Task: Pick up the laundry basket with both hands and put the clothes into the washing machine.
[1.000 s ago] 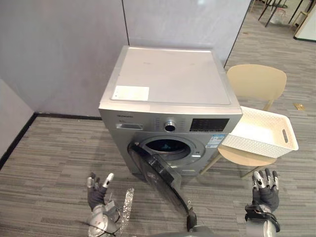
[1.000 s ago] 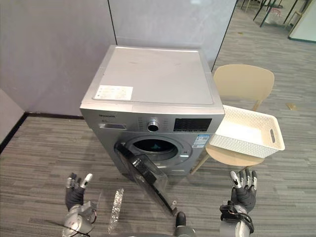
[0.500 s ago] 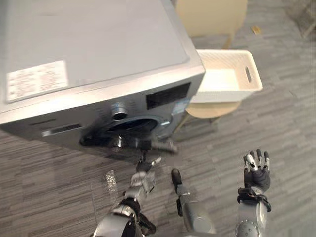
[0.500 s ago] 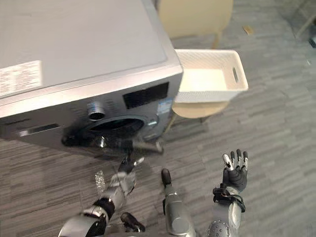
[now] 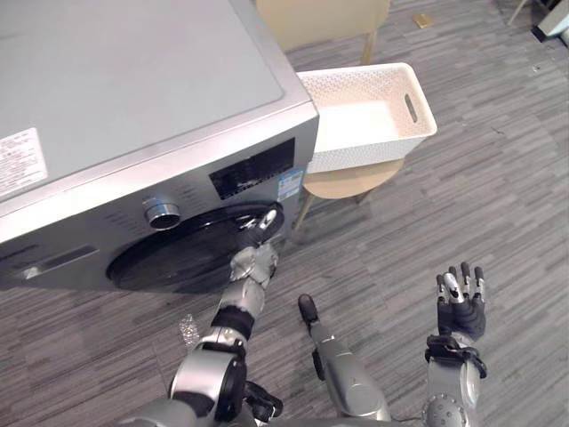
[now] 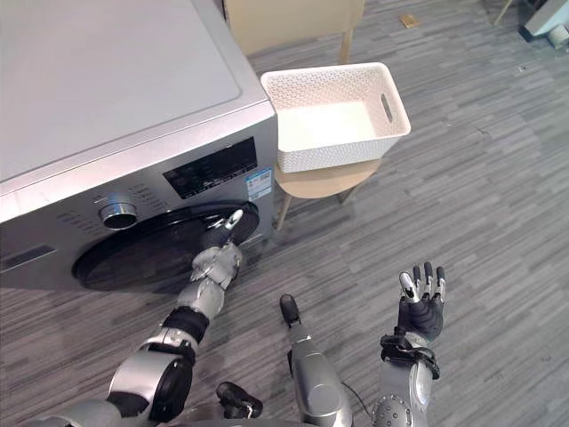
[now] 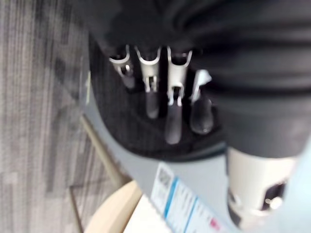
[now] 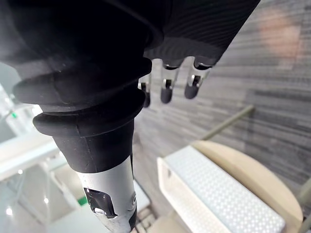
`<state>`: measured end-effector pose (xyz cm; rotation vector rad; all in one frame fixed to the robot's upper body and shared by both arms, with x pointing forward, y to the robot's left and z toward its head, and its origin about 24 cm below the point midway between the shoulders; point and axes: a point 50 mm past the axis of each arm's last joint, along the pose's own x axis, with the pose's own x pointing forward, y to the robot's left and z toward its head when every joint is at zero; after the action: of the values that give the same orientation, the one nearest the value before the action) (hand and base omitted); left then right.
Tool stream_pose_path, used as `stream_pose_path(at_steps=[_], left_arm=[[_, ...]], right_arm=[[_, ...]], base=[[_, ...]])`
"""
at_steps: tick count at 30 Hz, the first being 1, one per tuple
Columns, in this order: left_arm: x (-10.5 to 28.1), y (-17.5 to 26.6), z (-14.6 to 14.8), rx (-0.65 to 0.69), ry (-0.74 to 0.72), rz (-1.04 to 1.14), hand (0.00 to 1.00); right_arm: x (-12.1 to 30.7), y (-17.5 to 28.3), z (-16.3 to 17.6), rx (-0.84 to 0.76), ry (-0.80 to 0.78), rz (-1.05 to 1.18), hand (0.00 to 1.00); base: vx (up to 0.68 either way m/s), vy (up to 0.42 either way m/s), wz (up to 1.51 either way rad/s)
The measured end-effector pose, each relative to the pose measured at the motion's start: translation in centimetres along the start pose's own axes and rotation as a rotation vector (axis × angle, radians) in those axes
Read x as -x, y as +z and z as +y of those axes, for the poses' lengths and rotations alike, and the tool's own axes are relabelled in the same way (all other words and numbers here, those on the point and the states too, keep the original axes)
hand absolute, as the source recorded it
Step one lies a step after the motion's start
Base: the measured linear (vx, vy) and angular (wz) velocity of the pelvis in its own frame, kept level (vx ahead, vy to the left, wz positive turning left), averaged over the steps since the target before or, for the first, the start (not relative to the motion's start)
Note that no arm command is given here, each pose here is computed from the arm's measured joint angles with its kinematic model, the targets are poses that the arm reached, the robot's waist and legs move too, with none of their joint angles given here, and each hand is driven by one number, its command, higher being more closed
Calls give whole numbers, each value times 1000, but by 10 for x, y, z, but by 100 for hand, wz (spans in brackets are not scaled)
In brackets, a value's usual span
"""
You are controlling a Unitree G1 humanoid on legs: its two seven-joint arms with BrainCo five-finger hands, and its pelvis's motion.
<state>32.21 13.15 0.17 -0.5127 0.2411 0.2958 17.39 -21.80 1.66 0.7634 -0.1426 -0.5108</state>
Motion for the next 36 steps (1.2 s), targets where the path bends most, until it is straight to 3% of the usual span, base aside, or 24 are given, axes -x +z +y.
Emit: stream_pose_path(at_steps=[4,8,10,16,19,24,30,36], left_arm=[[29,-35,55,-46,86,46,0],[91,-89,125,-180,207,230,0],[107,-96,145,-235,260,262,0],[172,-125,216,-234,562,466,0],[203,-145,230,-233,628,621,0],[218,-154,237,-231,624,734,0],[213,-154,235,-229,595,742,0],[205,-150,236,-231,576,726,0]], right_arm=[[2,-12,-19,37,-68,54,0],[6,-24,-49,88,-164,129,0],[8,-31,-59,105,-198,166,0],[11,-68,-87,183,-308,364,0],[18,-82,-104,257,-366,478,0],[51,-106,-135,426,-465,746,0],[84,-108,-161,633,-489,975,0],[84,-111,-158,714,-442,1018,0]], base=[[-57,-37,53],[-27,12,65],[-7,33,68],[-37,26,68],[-50,54,42],[-57,30,26],[-32,3,31],[3,-19,15]])
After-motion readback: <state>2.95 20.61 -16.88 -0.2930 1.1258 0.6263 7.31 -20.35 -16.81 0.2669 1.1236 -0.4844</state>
